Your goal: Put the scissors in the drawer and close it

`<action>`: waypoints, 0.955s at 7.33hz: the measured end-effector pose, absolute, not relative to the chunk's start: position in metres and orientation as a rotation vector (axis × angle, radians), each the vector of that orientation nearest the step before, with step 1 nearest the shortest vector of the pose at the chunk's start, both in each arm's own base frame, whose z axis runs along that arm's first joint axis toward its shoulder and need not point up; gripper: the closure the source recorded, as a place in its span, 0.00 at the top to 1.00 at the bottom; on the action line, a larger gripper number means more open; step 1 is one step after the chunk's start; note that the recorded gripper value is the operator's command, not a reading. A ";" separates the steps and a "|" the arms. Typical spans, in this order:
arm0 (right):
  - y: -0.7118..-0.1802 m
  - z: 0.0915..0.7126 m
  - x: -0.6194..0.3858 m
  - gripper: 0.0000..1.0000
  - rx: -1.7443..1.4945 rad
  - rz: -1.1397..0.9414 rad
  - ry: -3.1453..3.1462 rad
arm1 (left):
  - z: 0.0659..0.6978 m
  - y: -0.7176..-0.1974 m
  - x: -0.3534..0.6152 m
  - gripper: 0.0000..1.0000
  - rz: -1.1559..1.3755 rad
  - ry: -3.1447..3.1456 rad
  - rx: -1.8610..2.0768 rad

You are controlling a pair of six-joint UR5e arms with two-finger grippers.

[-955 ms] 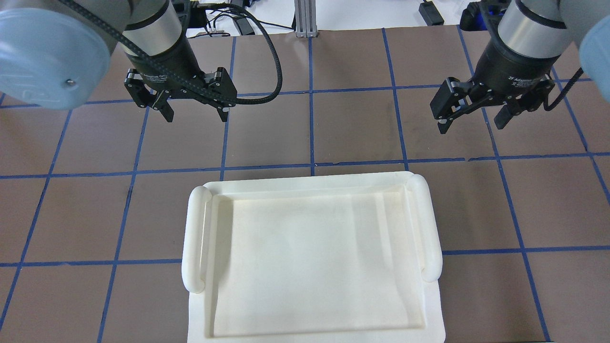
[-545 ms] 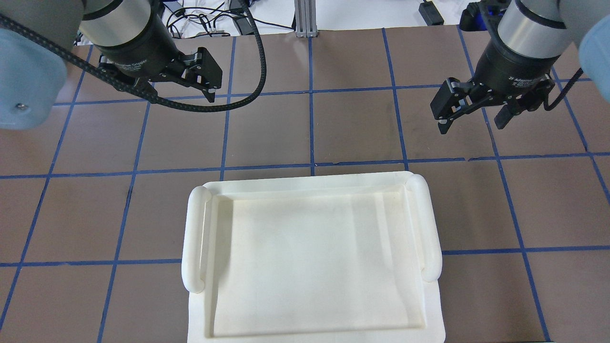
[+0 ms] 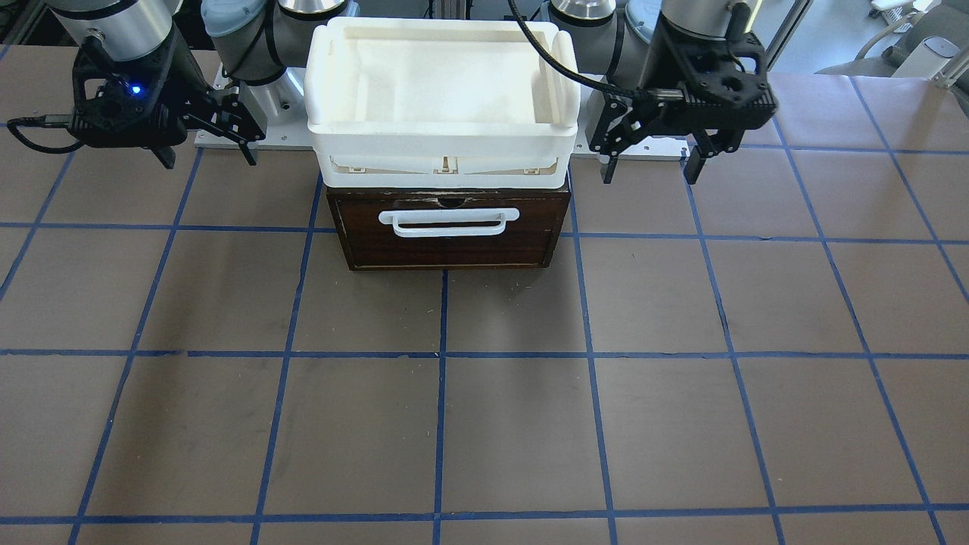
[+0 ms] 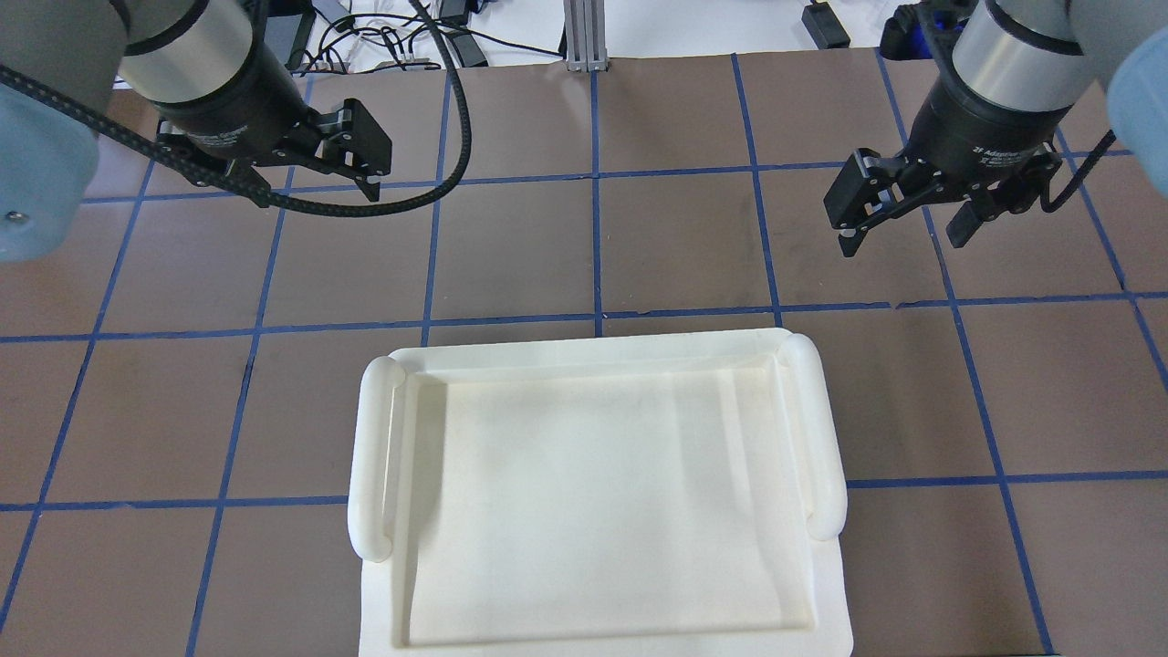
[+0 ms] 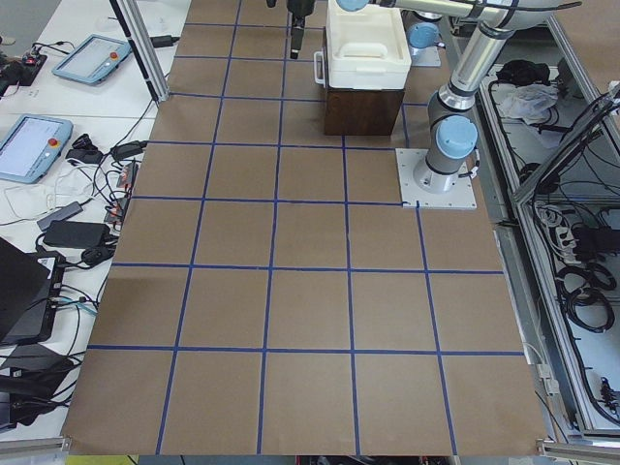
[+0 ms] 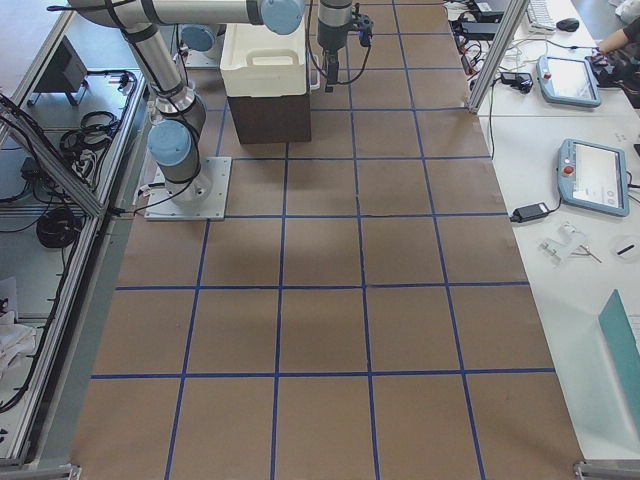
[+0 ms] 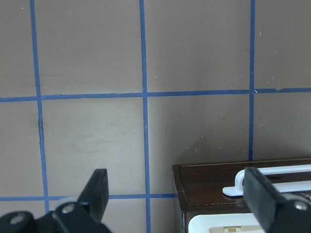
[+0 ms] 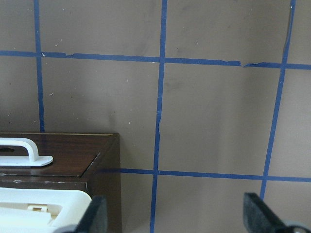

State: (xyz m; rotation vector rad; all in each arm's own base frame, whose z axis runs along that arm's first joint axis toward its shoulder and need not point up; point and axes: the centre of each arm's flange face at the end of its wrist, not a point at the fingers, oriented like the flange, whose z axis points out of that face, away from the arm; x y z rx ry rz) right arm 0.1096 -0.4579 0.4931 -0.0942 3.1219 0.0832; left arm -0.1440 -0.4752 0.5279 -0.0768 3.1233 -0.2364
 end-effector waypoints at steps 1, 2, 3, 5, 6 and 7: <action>-0.458 0.493 0.110 1.00 -0.094 0.084 3.122 | 0.528 -0.481 -0.122 1.00 -0.237 3.118 -0.132; -0.458 0.493 0.110 1.00 -0.094 0.085 3.122 | 0.529 -0.483 -0.112 1.00 -0.242 3.115 -0.141; -0.458 0.492 0.109 1.00 -0.093 0.085 3.122 | 0.530 -0.484 -0.114 1.00 -0.254 3.112 -0.128; -0.458 0.491 0.109 1.00 -0.091 0.092 3.123 | 0.533 -0.482 -0.137 1.00 -0.269 3.078 -0.078; -0.458 0.490 0.109 1.00 -0.090 0.095 3.122 | 0.531 -0.483 -0.147 1.00 -0.277 3.072 -0.061; -0.458 0.489 0.109 1.00 -0.090 0.097 3.122 | 0.530 -0.487 -0.152 1.00 -0.291 3.077 -0.055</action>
